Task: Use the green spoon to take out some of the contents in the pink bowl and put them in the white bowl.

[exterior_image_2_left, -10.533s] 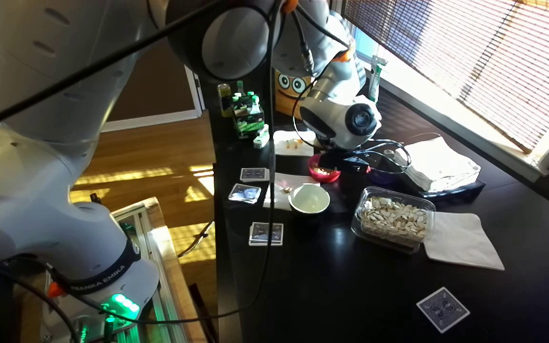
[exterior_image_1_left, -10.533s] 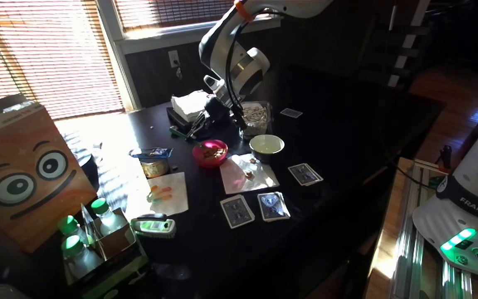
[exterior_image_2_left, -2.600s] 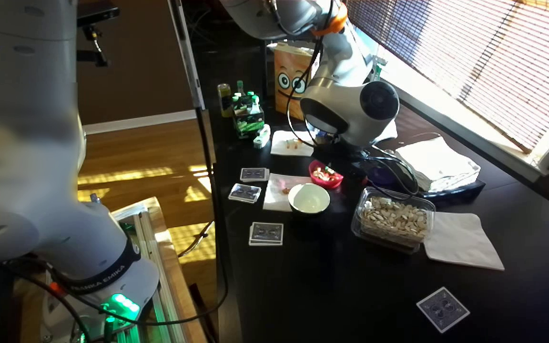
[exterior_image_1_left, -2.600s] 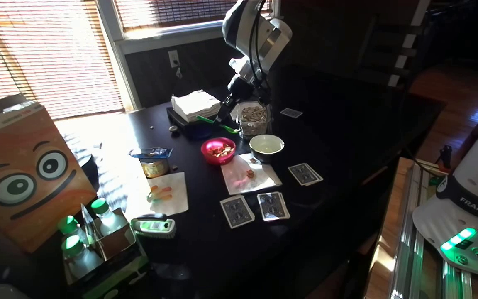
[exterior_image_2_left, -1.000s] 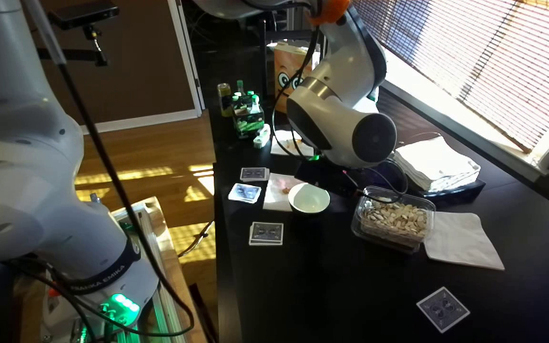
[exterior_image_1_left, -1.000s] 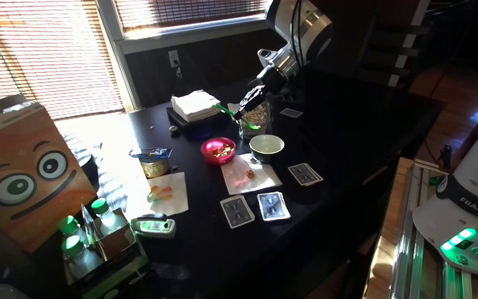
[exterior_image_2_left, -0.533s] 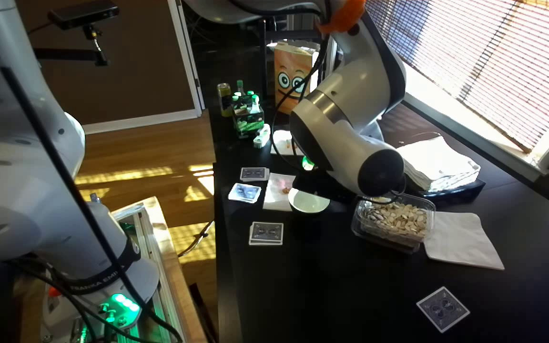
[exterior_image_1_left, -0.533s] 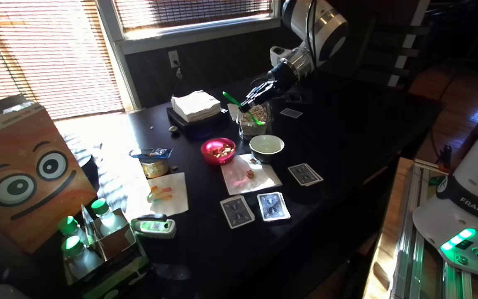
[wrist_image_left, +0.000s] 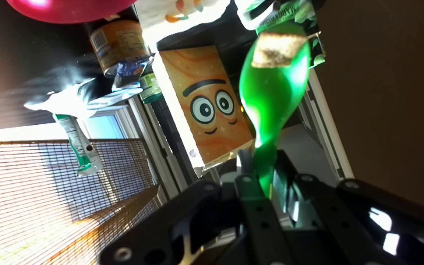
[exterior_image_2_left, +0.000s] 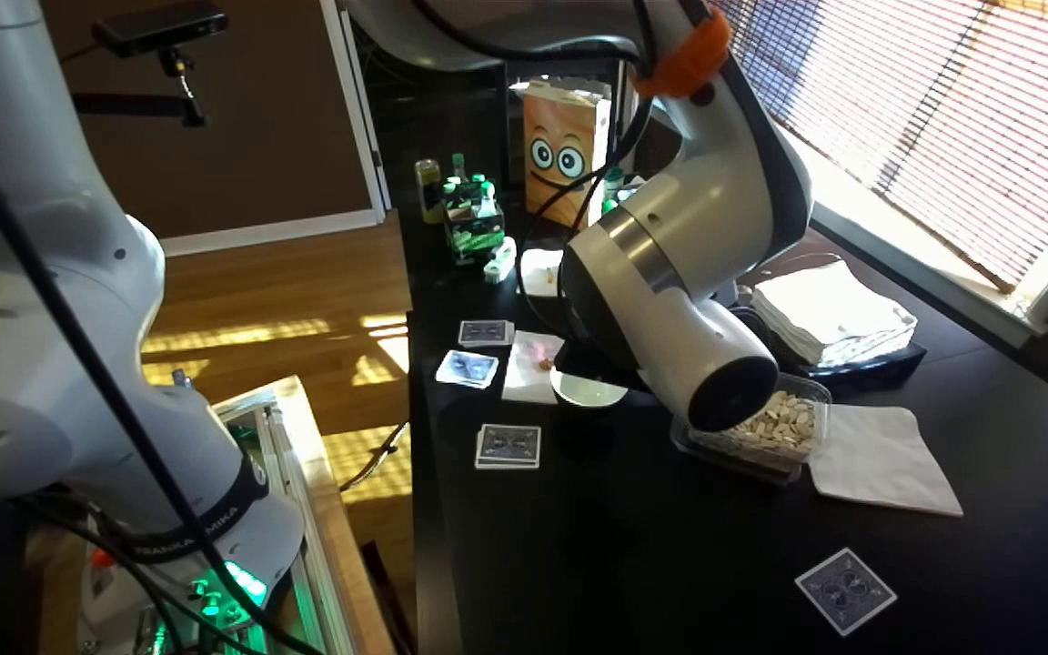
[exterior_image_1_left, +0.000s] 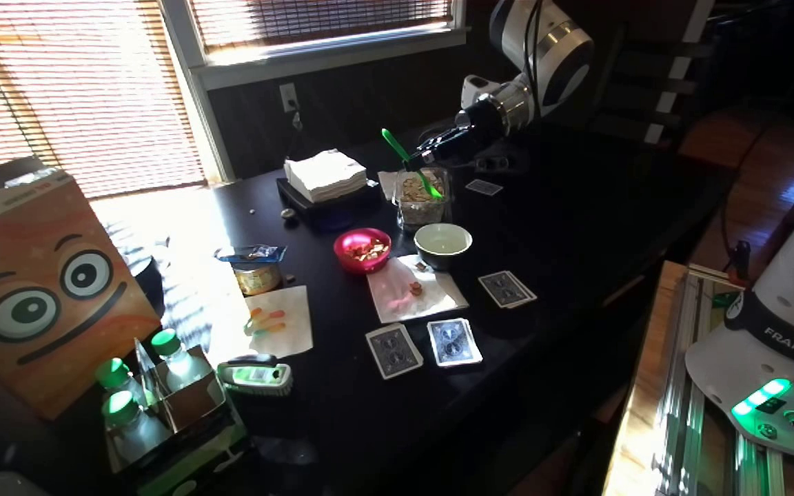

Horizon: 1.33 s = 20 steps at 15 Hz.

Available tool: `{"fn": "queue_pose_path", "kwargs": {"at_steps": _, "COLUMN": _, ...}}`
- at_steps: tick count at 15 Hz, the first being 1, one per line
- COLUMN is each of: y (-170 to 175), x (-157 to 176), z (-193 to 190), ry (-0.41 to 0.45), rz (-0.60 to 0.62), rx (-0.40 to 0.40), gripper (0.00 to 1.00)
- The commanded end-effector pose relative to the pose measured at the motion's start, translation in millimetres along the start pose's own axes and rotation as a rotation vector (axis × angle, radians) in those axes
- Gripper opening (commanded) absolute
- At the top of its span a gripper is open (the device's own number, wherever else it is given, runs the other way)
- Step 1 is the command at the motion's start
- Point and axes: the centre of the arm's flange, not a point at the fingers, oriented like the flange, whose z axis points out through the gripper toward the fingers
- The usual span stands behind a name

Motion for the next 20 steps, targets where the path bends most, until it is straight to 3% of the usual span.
{"fn": "queue_pose_path", "kwargs": {"at_steps": 1, "y": 7.2, "x": -6.1, "z": -0.6, "ry": 0.103, "rz": -0.009, "rx": 0.029, "gripper": 0.04}}
{"fn": "queue_pose_path", "kwargs": {"at_steps": 14, "y": 19.0, "x": -22.8, "z": -14.2, "ry": 0.294, "rz": -0.064, "rx": 0.07, "gripper": 0.04}}
{"fn": "queue_pose_path", "kwargs": {"at_steps": 20, "y": 23.4, "x": -24.0, "z": -14.7, "ry": 0.302, "rz": -0.071, "rx": 0.073, "gripper": 0.04}}
